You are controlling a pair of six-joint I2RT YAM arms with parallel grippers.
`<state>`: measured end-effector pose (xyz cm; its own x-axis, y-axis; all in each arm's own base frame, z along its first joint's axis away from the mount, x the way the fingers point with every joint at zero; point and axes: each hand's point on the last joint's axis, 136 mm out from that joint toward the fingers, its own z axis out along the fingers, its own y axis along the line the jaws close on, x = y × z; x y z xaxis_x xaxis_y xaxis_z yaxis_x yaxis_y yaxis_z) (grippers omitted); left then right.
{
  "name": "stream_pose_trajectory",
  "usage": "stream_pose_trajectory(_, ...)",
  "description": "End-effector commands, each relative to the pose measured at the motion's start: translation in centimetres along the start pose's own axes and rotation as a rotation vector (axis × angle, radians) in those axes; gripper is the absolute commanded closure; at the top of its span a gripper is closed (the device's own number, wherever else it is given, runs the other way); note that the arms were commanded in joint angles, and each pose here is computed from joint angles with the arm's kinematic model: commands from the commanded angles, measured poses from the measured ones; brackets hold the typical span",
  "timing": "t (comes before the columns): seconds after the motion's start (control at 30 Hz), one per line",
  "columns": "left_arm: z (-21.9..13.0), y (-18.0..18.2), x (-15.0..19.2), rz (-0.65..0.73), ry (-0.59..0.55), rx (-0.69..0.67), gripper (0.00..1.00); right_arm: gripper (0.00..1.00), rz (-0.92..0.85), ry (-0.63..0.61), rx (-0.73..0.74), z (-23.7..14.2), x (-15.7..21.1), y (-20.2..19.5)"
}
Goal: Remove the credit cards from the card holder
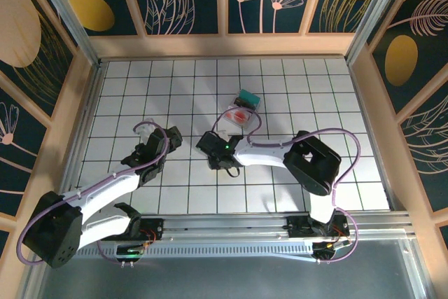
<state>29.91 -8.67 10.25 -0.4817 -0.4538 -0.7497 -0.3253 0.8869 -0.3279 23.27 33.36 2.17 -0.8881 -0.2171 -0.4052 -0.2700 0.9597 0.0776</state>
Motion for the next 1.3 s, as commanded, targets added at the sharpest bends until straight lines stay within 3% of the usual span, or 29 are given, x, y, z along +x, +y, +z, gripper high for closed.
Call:
stream_pose_trajectory(0.0,0.1,-0.2,-0.2,0.032,0.009,0.002,0.01,0.66,0.014,0.046,-0.026,0.7,1.2,-0.2)
stream_pose_trajectory(0.23,-0.1,-2.3,-0.1,0.135,0.038,0.091,0.01,0.80,0.036,0.028,-0.091,-0.8,0.5,0.6)
stream_pose_trajectory(0.4,-0.1,-4.5,1.0,0.202,0.086,0.196,0.01,0.83,0.083,0.023,-0.104,-2.0,0.6,0.1)
stream_pose_trajectory(0.67,-0.5,-7.3,5.1,0.365,0.126,0.221,0.01,0.81,0.125,0.018,-0.114,-3.1,1.2,-1.0)
stream_pose_trajectory(0.97,0.2,-7.5,7.3,0.389,0.168,0.202,0.01,0.70,0.150,-0.014,-0.031,-3.4,0.8,-3.0)
stream_pose_trajectory(1.27,0.4,-7.1,8.9,0.429,0.200,0.192,0.01,0.69,0.186,-0.038,0.056,-3.5,1.0,-5.6)
